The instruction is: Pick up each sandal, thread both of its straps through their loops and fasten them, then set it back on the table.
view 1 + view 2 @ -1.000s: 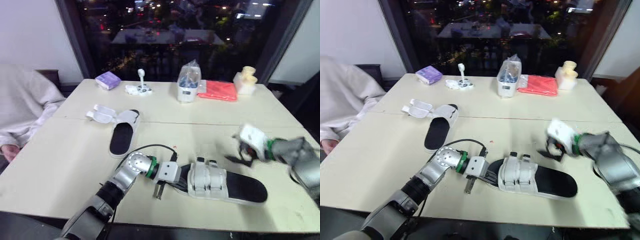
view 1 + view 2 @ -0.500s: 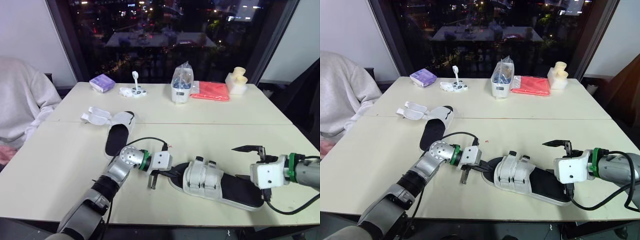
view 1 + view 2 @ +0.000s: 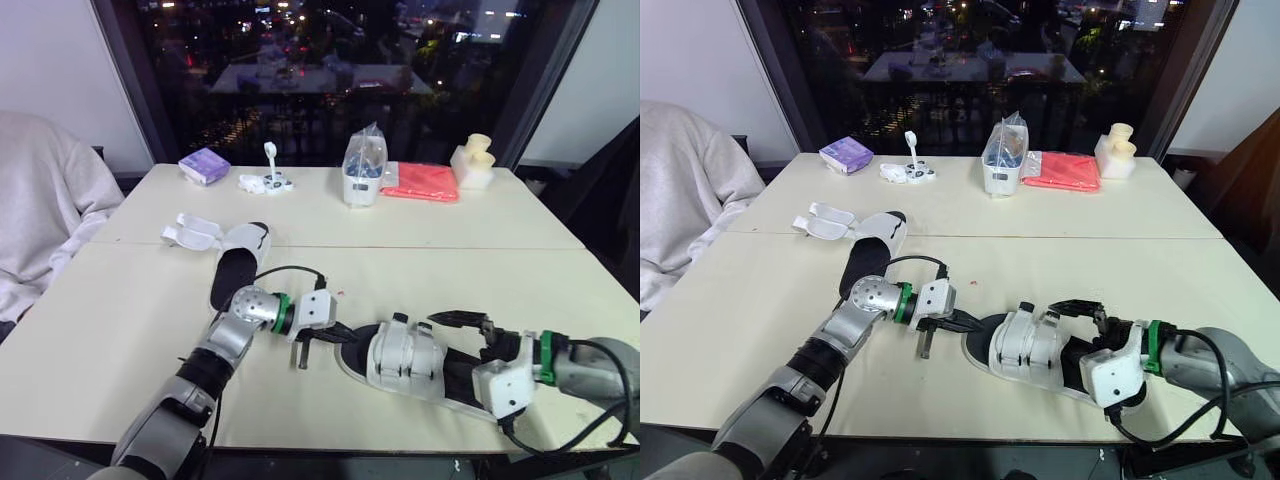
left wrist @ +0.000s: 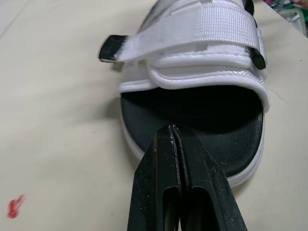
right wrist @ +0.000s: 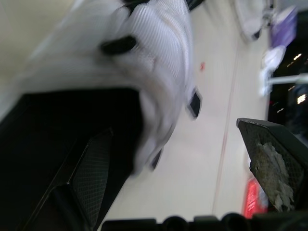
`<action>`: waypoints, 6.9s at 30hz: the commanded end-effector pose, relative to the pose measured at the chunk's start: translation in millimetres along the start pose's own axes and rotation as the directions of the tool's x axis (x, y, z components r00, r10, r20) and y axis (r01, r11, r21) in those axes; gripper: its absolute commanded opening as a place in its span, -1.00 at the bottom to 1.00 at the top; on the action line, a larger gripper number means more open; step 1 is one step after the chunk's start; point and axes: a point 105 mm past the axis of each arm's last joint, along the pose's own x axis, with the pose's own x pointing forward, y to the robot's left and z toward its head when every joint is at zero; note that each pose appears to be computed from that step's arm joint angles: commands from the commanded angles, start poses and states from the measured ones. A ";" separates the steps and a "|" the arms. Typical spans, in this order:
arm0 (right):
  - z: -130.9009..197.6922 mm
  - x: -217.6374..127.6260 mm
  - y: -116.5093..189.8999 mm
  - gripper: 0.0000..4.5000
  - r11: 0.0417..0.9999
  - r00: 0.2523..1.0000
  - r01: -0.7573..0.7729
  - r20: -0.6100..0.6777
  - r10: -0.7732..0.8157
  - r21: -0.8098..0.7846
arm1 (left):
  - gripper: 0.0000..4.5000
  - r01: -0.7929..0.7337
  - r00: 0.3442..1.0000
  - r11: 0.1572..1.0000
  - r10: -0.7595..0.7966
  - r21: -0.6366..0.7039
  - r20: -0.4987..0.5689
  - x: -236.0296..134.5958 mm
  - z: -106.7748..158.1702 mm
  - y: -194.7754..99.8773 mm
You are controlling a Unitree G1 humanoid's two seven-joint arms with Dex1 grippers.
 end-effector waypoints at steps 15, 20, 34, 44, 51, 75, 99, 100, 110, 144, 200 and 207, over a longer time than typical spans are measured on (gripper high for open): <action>-1.9 30.4 -11.3 -0.49 0.973 0.983 0.167 0.098 -0.152 -0.160 | -1.00 -0.200 0.979 0.978 0.202 -0.052 0.033 -38.8 10.7 21.8; -11.0 27.5 -26.2 -0.97 0.964 0.974 0.227 0.052 -0.222 -0.137 | -1.00 -0.249 0.967 0.966 0.252 -0.062 0.037 -44.7 12.4 26.5; -137.1 21.3 -82.1 -0.97 0.787 0.727 0.552 -0.622 -0.292 0.276 | -1.00 -0.301 0.952 0.951 0.304 -0.070 0.042 -48.2 16.4 30.0; -195.0 21.1 -54.2 -0.97 0.676 0.436 0.688 -0.895 -0.091 0.266 | -1.00 -0.322 0.945 0.944 0.324 -0.066 0.033 -50.8 16.9 29.2; -197.1 33.4 -29.9 -0.97 0.623 0.385 0.718 -0.923 0.015 0.310 | -1.00 -0.330 0.943 0.942 0.332 -0.068 0.029 -50.2 17.1 26.8; -84.2 -24.4 -48.5 0.97 0.439 0.806 0.483 -0.580 0.115 0.758 | -1.00 -0.415 0.910 0.909 0.416 -0.038 0.003 -58.1 20.3 34.1; 25.6 18.1 -77.0 1.00 0.146 0.993 -0.046 0.061 -0.098 0.988 | 0.99 -0.538 0.405 0.547 0.835 0.641 -0.372 -172.7 16.1 90.4; 25.5 19.2 -77.5 1.00 0.146 0.993 -0.046 0.061 -0.099 0.988 | 0.99 -0.524 0.382 0.536 0.842 0.662 -0.380 -177.6 15.6 93.1; 22.7 23.9 -78.2 1.00 0.144 0.993 -0.013 0.030 -0.111 0.990 | 0.99 -0.435 0.329 0.585 0.811 0.685 -0.484 -188.3 -6.4 105.1; 11.9 24.7 -77.9 1.00 0.125 0.984 0.107 -0.087 -0.153 0.986 | -0.98 -0.418 0.209 0.521 0.852 0.744 -0.479 -169.4 -52.1 152.3; -14.6 -0.6 -66.7 1.00 0.209 0.985 0.166 -0.151 -0.086 0.964 | 0.97 0.057 0.991 0.728 0.042 0.683 -0.127 -70.0 7.6 16.8; -5.1 10.3 -55.3 1.00 0.304 0.996 0.088 -0.081 -0.036 0.949 | 0.97 0.051 0.988 0.979 -0.021 0.196 -0.150 -119.9 12.6 11.6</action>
